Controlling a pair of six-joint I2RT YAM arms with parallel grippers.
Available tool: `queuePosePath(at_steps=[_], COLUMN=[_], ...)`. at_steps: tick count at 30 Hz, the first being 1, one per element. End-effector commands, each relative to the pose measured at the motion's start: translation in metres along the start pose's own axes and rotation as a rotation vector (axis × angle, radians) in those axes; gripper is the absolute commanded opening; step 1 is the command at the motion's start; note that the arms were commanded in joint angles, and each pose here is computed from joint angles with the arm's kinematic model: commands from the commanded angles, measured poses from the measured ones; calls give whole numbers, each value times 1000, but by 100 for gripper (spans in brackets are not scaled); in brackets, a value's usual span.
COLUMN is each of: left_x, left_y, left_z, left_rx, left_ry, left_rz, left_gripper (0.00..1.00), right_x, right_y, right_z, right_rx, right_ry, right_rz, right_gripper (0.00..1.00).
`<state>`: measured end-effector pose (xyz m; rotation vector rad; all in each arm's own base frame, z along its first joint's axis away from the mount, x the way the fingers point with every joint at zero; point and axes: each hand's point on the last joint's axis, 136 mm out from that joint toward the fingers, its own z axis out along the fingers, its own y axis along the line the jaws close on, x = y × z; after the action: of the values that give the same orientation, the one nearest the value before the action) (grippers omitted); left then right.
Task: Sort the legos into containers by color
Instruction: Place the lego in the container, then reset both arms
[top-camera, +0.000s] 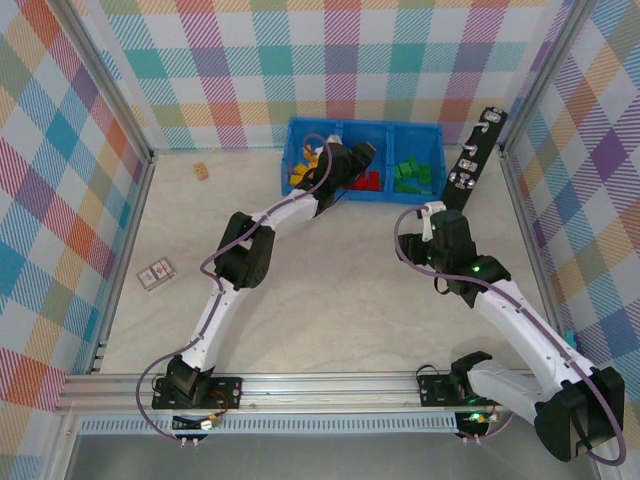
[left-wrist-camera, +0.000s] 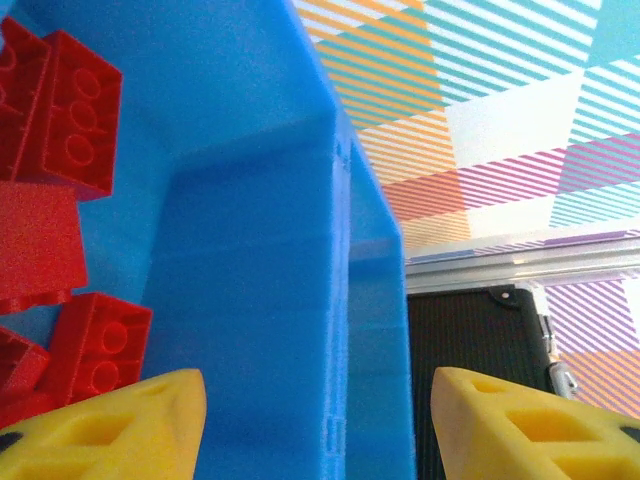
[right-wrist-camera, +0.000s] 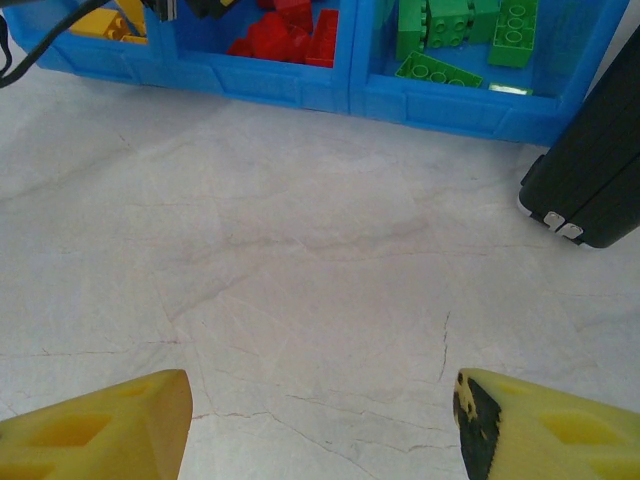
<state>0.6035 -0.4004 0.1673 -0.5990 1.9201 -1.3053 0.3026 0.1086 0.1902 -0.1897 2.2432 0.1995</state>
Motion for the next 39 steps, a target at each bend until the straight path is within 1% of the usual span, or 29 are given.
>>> queuePosePath(at_steps=[1, 3, 6, 9, 10, 11, 13, 15, 16, 19, 20, 21, 23, 26, 27, 29, 32, 34, 37, 39], left_x=[-21, -29, -52, -78, -88, -97, -119, -136, -145, -165, -167, -168, -166, -156, -153, -140, -131, -130, -130, -130], left_y=[-36, -55, -88, -115, -123, -121, -123, -102, -87, -23, 0, 19, 57, 96, 106, 133, 165, 177, 193, 203], left_z=[-12, -24, -60, -108, -129, -149, -196, -245, -273, -352, -374, -391, -416, -428, -428, -424, -419, -416, -406, -399], left_rx=[68, 91, 106, 83, 67, 26, -49, -168, -249, -548, -632, -687, -762, -787, -787, -770, -768, -751, -742, -758], left_ry=[-37, -31, -53, -86, -109, -131, -197, -249, -283, -383, -398, -406, -424, -452, -461, -433, -447, -482, -499, -480], left_rz=[34, 89, 230, 404, 476, 540, 661, 774, 835, 964, 987, 993, 988, 1001, 997, 984, 970, 963, 980, 977], left_gripper=[60, 61, 62, 65, 67, 69, 75, 80, 83, 96, 98, 99, 100, 100, 100, 100, 100, 100, 100, 100], right_x=[-15, -15, -14, -17, -20, -21, -26, -29, -30, -26, -25, -22, -18, -11, -9, -2, 6, 8, 11, 14], right_y=[4, 3, 2, 0, -1, -2, -4, -8, -11, -23, -28, -31, -36, -39, -40, -45, -52, -55, -59, -62], right_z=[-7, -7, -2, 5, 7, 9, 11, 13, 14, 18, 19, 20, 24, 30, 32, 35, 37, 35, 35, 36], right_rx=[-16, -15, -6, 8, 14, 21, 37, 58, 74, 130, 152, 163, 173, 172, 178, 193, 208, 212, 210, 208], right_ry=[-56, -67, -84, -114, -129, -141, -170, -195, -211, -240, -249, -252, -259, -260, -260, -263, -297, -326, -360, -362], right_rz=[1, -7, -24, -38, -44, -50, -61, -71, -75, -86, -81, -77, -67, -58, -53, -45, -28, -41, -38, -38], right_gripper=[71, 72, 77, 86, 94, 99, 99, 99, 99, 99, 99, 99, 99, 99, 99, 99, 99, 99, 99, 99])
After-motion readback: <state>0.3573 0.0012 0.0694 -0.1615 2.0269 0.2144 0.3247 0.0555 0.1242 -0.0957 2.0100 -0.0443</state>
